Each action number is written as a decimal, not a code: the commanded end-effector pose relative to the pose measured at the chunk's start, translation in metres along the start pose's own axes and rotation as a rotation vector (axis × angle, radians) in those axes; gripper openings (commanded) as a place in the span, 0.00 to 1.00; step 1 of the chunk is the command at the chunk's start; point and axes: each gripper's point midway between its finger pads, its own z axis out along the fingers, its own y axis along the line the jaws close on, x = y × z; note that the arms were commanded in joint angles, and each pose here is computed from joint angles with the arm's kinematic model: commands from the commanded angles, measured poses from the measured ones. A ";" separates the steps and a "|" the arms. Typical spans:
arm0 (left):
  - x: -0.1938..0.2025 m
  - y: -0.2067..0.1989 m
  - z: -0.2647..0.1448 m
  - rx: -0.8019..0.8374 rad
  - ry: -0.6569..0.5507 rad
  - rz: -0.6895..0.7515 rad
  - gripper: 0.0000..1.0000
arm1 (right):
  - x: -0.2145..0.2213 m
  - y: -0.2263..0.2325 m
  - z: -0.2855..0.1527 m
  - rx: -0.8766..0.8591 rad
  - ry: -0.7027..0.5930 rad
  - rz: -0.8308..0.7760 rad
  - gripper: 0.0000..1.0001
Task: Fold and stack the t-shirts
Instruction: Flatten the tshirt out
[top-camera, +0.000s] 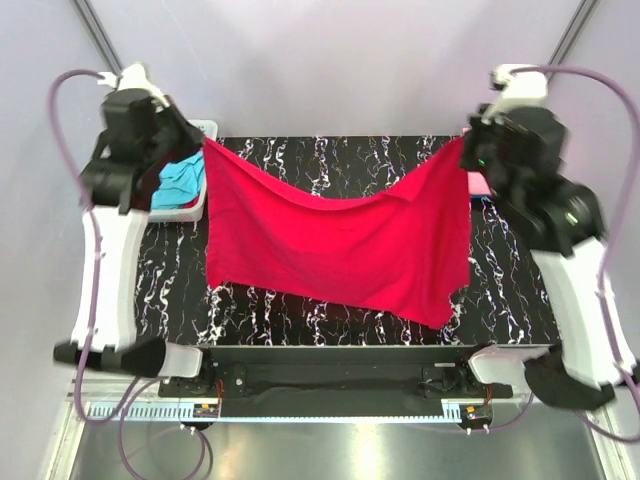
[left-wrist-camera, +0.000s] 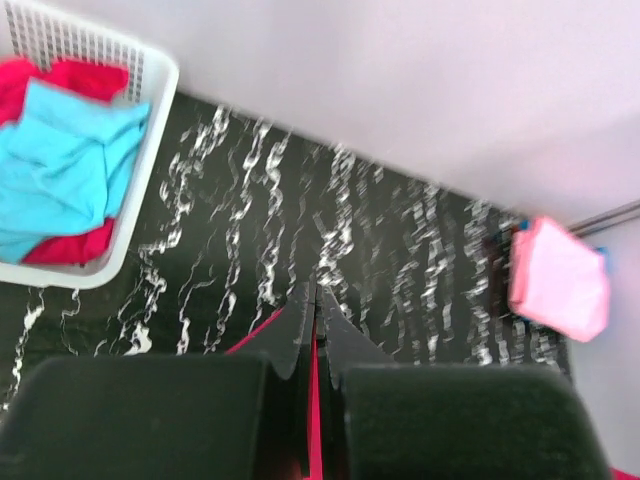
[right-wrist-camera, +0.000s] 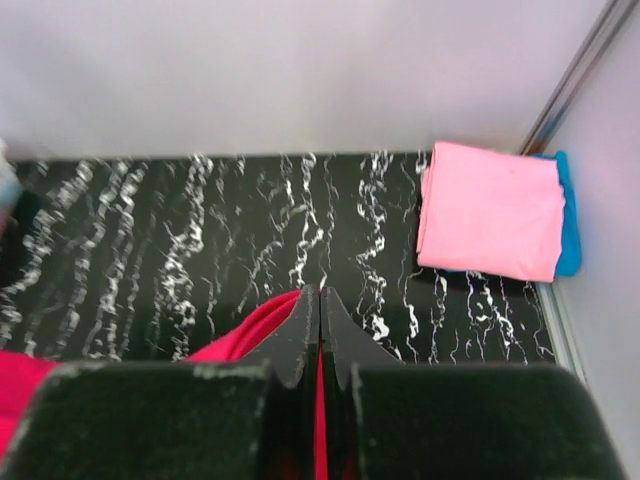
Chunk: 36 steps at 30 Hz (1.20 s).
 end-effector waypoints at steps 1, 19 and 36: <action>0.000 0.011 0.028 -0.066 0.018 0.001 0.00 | -0.016 0.000 0.032 0.032 -0.041 0.004 0.00; -0.005 0.022 -0.093 -0.007 -0.095 0.112 0.00 | -0.046 -0.031 -0.083 -0.115 -0.203 0.088 0.00; -0.036 0.023 -0.086 -0.068 -0.173 0.107 0.00 | -0.058 -0.022 -0.060 -0.141 -0.258 0.057 0.00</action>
